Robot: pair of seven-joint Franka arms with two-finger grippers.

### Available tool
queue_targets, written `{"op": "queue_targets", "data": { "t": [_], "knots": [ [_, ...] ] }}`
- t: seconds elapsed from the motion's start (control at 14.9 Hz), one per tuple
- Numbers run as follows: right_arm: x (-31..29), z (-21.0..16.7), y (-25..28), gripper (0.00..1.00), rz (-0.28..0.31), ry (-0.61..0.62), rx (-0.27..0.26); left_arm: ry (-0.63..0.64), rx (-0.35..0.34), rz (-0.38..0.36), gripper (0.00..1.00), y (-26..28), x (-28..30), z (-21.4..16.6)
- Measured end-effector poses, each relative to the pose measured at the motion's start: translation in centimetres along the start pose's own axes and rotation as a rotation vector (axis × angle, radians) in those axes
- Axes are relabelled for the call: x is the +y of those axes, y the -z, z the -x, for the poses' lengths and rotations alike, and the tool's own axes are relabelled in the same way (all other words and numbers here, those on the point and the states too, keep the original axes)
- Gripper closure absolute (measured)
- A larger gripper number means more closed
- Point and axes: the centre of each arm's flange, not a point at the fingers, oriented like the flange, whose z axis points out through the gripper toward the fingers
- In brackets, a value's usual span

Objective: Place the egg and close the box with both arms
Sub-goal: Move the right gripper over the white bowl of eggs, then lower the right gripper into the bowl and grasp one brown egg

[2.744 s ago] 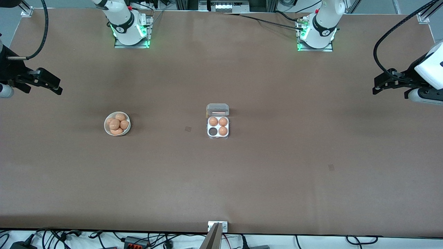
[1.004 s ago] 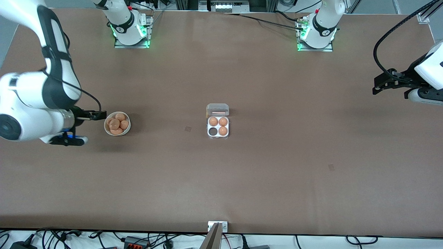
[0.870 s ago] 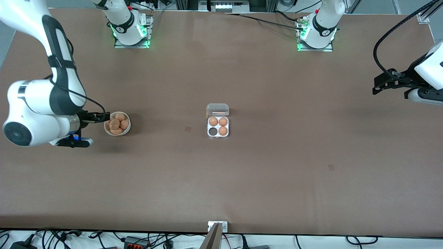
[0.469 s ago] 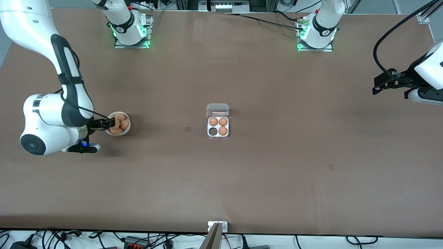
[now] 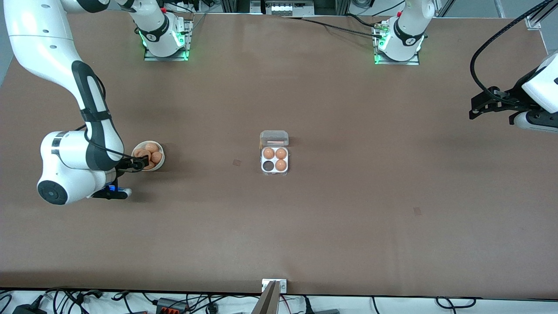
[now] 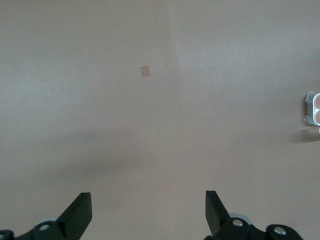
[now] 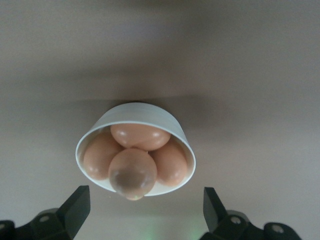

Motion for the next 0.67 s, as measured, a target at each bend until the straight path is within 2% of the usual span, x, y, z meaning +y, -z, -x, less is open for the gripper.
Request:
{"op": "queue_targets", "data": {
  "t": [0.67],
  "knots": [
    [-0.1,-1.2,-1.7,0.0,-0.002,0.0,0.004,0.0,0.0,0.0,0.0,0.0,0.0,0.0]
  ]
}}
